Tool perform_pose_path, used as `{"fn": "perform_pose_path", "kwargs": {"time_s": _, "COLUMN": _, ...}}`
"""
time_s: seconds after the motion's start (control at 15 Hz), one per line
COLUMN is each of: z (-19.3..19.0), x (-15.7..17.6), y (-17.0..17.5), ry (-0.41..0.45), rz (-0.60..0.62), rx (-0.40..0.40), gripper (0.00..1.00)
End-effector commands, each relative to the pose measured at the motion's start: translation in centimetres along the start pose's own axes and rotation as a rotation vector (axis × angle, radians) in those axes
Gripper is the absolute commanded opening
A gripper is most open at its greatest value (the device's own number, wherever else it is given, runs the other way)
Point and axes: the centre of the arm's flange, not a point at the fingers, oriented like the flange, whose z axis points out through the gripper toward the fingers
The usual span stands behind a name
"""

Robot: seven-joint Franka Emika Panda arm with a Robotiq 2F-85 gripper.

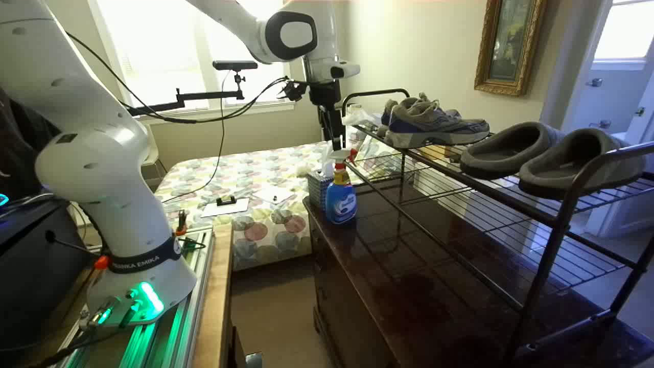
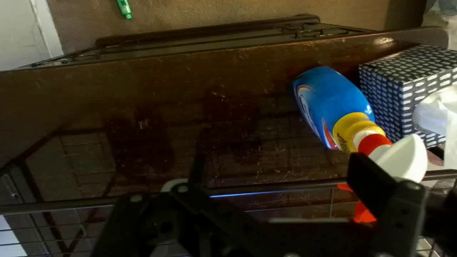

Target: Move the snickers to face the left

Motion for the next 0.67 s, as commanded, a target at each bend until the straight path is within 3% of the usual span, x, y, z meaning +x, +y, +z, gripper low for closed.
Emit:
{"fn": "perform_pose_path", "kwargs": {"time_s": 0.0, "z": 0.0, "x": 0.0, "y": 0.0, "ry": 0.000, "rz": 0.000, "rx": 0.000, "gripper": 1.00}}
{"fn": "perform_pose_path", "kwargs": {"time_s": 0.27, "z": 0.0, "x": 0.0, "y": 0.0, "ry": 0.000, "rz": 0.000, "rx": 0.000, "gripper": 1.00}}
{"fn": "perform_pose_path", "kwargs": {"time_s": 0.6, "z": -4.8, "x": 2.5, "y": 1.9, "ry": 0.159, "rz": -0.018, "rx": -0.010, "gripper": 1.00}}
